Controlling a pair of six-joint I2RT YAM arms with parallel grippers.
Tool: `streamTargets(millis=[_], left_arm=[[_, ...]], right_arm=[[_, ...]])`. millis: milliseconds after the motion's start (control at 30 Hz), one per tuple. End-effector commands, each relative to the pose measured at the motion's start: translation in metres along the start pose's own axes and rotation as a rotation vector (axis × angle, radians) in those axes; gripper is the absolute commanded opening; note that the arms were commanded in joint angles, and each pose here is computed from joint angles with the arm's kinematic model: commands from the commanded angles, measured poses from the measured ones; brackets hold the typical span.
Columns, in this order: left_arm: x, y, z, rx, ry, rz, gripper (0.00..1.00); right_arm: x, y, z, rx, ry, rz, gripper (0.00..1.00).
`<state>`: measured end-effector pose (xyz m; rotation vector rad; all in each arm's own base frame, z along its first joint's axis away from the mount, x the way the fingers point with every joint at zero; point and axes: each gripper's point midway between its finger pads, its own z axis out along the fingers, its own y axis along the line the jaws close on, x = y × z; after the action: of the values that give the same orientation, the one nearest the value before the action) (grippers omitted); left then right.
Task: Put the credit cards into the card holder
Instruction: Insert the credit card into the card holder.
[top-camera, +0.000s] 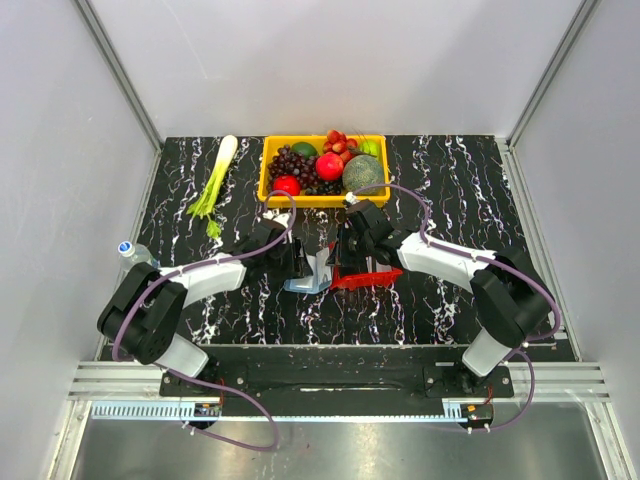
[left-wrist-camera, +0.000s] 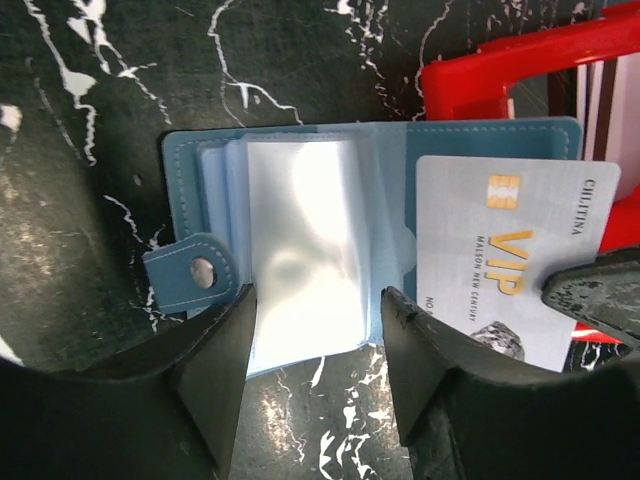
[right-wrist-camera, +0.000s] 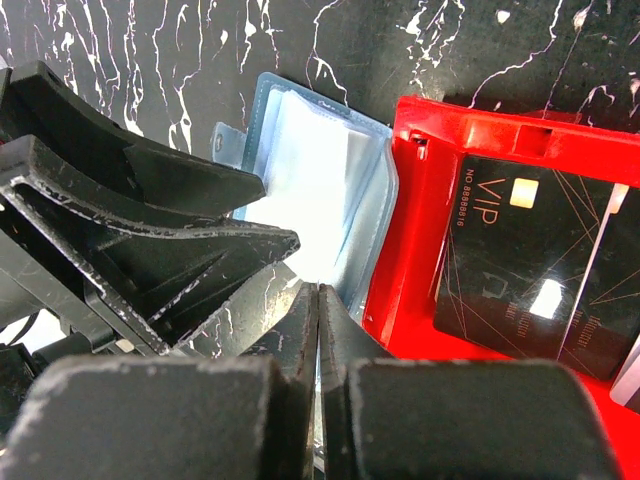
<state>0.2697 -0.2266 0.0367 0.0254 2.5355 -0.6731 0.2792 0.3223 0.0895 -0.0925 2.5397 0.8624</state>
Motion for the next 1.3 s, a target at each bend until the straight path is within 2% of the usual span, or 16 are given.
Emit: streamTargets(millis=[0, 133, 300, 400, 500, 767, 1267], left_arm=[[-0.009, -0.027, -0.001, 0.109, -0.009, 0.02, 0.56], [-0.015, -0.046, -0.004, 0.21, -0.025, 0.012, 0.52], [-0.015, -0.054, -0.002, 0.242, -0.017, 0.011, 0.52], [-0.018, -0.044, -0.004, 0.185, -0.042, -0.012, 0.52], [-0.027, -0.028, -0.011, 0.086, -0.097, 0.004, 0.58], [-0.025, -0.009, -0.007, -0.024, -0.069, 0.017, 0.61], [-0.019, -0.018, 0.003, 0.028, -0.037, 0.015, 0.61]], right_arm=[[-0.01, 0.008, -0.006, -0.03, -0.042, -0.001, 0.0], [-0.012, 0.001, -0.007, 0.008, -0.059, 0.003, 0.0], [-0.012, -0.003, -0.009, 0.029, -0.07, 0.011, 0.0], [-0.014, -0.005, -0.012, 0.043, -0.087, 0.006, 0.0], [-0.013, -0.005, -0.011, 0.038, -0.076, 0.005, 0.0], [-0.012, -0.001, -0.009, 0.017, -0.07, 0.005, 0.0], [-0.01, -0.002, -0.01, 0.014, -0.063, 0.006, 0.0]])
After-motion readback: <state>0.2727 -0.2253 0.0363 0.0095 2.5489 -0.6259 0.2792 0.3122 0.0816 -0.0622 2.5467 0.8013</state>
